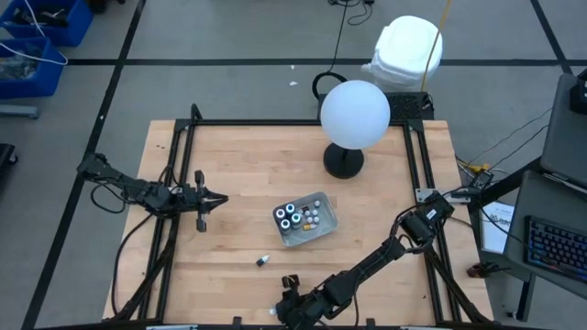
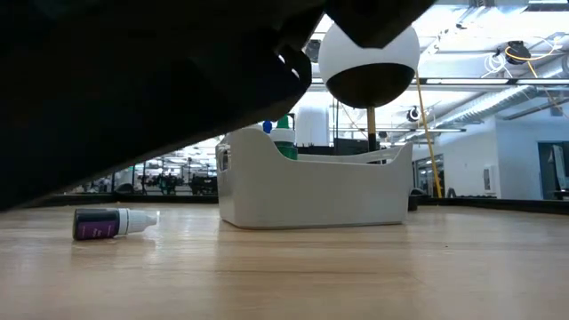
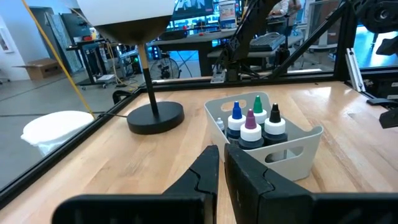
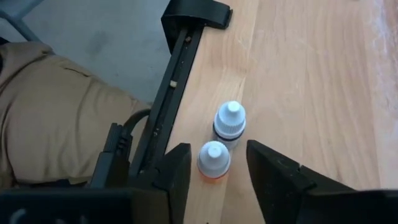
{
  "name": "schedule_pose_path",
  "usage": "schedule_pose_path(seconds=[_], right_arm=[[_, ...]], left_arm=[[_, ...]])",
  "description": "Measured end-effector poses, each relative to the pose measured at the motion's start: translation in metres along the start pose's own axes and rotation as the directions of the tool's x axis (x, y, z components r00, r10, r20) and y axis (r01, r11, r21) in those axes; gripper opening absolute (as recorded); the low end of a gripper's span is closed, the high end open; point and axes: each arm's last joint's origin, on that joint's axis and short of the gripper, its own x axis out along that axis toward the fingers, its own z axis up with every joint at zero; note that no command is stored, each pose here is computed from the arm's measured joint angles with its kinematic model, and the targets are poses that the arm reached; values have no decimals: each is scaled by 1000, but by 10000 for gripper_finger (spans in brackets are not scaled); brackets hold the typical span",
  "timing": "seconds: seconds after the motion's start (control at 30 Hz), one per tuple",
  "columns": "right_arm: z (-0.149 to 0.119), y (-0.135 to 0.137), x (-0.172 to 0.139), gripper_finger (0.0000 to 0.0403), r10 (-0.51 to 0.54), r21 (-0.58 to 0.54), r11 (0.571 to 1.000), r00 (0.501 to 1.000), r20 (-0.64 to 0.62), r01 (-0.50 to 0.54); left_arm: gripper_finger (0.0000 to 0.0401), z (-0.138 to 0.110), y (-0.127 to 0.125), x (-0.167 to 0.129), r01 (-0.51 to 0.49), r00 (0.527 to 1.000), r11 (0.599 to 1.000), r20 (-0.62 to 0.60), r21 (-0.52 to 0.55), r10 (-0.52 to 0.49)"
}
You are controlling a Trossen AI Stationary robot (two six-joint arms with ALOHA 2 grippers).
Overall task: Pick & Place food coloring
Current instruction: Put the small yellow food coloring bottle into the gray bin
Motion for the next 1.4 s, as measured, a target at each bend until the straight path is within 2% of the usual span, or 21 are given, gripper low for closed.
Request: schedule_pose_path(seconds=[0.43,0.63,0.8,1.0,1.2,1.3,1.4], right_arm=[[1,-1,0,43,0,-26,1000,1000,2,0],[9,-1,-12,43,1,-50,999,1000,9,-1],[26,-2,-40,49,-37,-58,998,999,28,38],[50,-13,-109,42,-219,-102,970,975,21,220],[63,-34,-182,44,-462,-119,878,886,43,463],[57,-50,-204,44,-566,-76,819,822,63,569],[37,-72,-210,44,-616,5,787,787,36,617]], left_arm=[[35,0,0,0,0,1000,1000,0,0,0],[35,0,0,0,0,1000,1000,-1,1,0],[35,-1,0,0,-1,1000,1000,-6,4,1],[35,-1,0,0,-1,1000,1000,-7,5,1],[35,-1,0,0,-1,1000,1000,-8,5,1],[35,-1,0,0,-1,1000,1000,-8,5,1],[35,-1,0,0,0,1000,1000,-8,5,0]])
